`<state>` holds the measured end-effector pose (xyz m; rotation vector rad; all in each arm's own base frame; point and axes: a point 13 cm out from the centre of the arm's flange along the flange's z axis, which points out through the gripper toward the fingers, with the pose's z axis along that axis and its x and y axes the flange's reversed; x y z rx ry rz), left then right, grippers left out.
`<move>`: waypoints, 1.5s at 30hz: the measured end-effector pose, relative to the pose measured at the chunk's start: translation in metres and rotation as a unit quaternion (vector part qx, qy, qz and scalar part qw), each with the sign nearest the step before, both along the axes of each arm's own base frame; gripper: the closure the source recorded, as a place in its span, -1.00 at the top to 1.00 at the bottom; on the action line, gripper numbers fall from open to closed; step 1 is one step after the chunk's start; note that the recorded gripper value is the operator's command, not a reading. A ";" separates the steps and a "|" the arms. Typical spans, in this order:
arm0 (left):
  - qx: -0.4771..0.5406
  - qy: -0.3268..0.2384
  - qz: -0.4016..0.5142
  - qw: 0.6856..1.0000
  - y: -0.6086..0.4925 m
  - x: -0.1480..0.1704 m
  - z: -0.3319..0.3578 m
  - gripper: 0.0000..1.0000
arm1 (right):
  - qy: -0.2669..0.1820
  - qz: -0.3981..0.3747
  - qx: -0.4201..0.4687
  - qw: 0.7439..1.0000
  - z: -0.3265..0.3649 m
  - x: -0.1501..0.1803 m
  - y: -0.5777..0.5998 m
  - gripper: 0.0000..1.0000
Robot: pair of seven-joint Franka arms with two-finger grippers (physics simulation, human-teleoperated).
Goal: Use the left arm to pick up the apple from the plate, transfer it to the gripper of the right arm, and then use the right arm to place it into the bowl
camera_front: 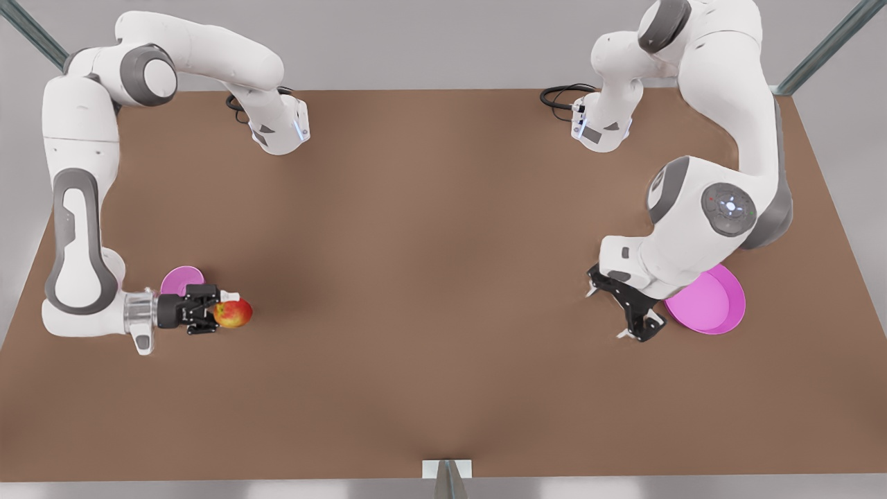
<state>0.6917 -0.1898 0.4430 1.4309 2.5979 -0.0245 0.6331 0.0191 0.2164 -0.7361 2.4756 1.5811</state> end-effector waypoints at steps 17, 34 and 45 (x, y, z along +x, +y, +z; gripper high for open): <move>0.055 0.115 0.344 0.930 0.157 -0.086 0.013 1.00 | 0.014 0.097 -0.159 0.982 -0.026 -0.085 -0.164 0.57; 0.057 0.126 0.433 0.891 0.160 -0.080 -0.009 1.00 | 0.005 0.145 -0.224 0.964 -0.094 -0.097 -0.207 0.61; 0.055 0.125 0.458 0.879 0.159 -0.078 -0.012 1.00 | -0.146 0.169 -0.325 0.919 0.045 0.022 -0.179 1.00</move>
